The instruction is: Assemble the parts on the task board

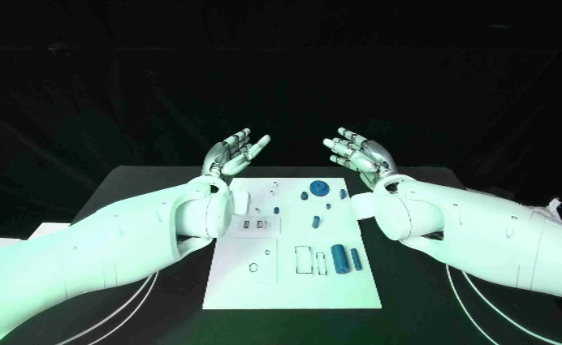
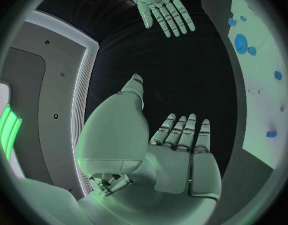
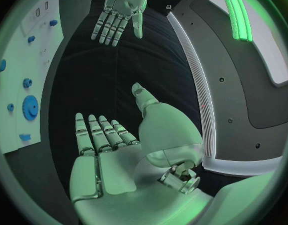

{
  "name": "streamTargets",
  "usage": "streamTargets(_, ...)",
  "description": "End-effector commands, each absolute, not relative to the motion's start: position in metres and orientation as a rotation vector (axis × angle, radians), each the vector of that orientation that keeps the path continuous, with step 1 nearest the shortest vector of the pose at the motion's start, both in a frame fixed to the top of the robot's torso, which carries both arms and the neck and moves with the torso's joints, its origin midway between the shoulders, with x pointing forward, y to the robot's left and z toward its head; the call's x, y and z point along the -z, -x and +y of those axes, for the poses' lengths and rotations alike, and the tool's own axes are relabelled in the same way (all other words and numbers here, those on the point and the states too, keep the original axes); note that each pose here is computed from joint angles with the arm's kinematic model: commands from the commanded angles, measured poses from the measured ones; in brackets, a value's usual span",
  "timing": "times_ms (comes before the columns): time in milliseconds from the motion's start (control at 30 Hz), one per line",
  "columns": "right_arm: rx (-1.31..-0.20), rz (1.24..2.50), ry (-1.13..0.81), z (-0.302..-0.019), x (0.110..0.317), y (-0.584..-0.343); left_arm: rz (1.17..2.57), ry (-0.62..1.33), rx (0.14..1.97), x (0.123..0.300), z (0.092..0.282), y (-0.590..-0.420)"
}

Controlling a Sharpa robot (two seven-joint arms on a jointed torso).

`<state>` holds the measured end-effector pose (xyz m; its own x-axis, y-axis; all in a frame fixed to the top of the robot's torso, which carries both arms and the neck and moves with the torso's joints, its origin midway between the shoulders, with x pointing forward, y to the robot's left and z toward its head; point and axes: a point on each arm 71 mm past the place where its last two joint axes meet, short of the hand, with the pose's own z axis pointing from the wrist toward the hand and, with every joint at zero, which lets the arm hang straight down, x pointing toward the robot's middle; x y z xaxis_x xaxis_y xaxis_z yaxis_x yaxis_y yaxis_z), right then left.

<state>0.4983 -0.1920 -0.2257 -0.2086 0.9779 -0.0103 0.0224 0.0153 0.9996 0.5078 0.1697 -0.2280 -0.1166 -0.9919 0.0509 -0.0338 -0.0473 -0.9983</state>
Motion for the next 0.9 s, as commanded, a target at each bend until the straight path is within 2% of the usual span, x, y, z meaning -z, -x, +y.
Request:
streamTargets(33,-1.467,1.573,-0.993,-0.179,0.227,-0.499,1.342,1.192,1.386,0.227,0.164,-0.508)
streamTargets(300,-1.488,1.636,-0.951,-0.177,0.228,-0.503,1.342,1.192,1.386,0.227,0.164,-0.508)
streamTargets(333,-1.236,1.514,-0.605,-0.205,0.214,-0.513,1.347,1.181,1.425,0.226,0.179,-0.506)
streamTargets(900,-1.007,1.532,-0.203,-0.211,0.19,-0.516,1.382,1.147,1.445,0.209,0.192,-0.49)
